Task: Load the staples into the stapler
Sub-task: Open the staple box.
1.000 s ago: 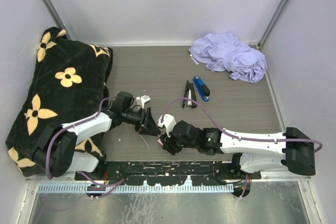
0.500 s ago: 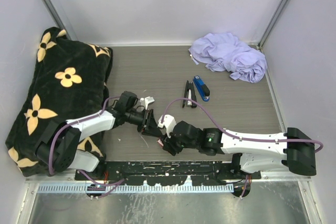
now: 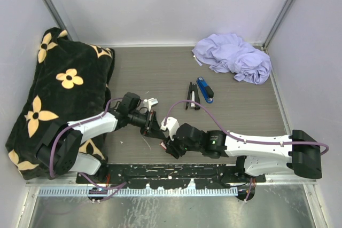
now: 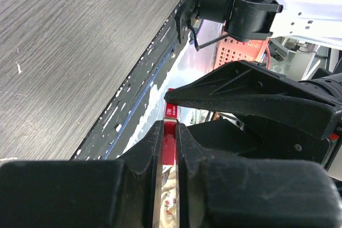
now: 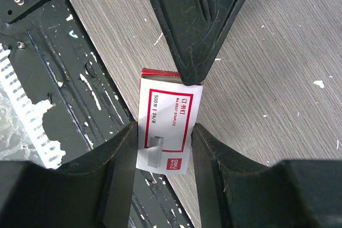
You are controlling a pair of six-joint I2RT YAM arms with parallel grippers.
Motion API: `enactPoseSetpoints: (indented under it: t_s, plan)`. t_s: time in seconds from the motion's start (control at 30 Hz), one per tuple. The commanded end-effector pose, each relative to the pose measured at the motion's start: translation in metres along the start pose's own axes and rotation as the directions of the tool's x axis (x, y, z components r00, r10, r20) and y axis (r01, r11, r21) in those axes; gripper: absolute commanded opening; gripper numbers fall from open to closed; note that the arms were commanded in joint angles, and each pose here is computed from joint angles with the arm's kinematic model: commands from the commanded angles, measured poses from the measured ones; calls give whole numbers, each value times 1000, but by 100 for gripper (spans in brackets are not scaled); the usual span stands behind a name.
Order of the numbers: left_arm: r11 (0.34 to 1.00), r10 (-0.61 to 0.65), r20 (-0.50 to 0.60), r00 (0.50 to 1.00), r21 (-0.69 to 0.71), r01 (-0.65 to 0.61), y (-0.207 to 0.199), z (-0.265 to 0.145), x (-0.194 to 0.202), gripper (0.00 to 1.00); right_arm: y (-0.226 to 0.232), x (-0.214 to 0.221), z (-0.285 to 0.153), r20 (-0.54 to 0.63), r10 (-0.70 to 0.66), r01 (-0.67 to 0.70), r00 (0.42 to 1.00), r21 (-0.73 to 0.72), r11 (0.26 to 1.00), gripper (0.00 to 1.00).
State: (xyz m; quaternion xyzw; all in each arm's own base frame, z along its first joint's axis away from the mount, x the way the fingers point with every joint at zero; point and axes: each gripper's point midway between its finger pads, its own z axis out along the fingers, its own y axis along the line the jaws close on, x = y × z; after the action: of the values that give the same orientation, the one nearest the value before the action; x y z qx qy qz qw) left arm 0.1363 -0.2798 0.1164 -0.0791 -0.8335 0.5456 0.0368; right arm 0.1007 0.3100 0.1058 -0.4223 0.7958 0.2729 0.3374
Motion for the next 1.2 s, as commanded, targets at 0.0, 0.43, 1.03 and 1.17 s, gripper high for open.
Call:
enactPoseSetpoints:
  t_s: [0.0, 0.43, 1.03, 1.17]
  plan:
    - [998, 52, -27, 998, 45, -51, -16, -1, 0, 10, 5, -22, -1, 83, 11, -10, 996, -16, 1000, 44]
    - [994, 104, -6, 995, 23, -104, -25, -6, -6, 6, 8, -1, -1, 1, 27, -27, 1000, -42, 999, 45]
    - [994, 112, 18, 994, 10, -112, -25, -18, -13, 3, 12, 17, 0, -55, 42, -46, 998, -65, 997, 45]
    - [993, 115, 21, 993, 1, -115, -24, -22, -16, 3, 14, 20, 0, -71, 38, -43, 997, -77, 996, 45]
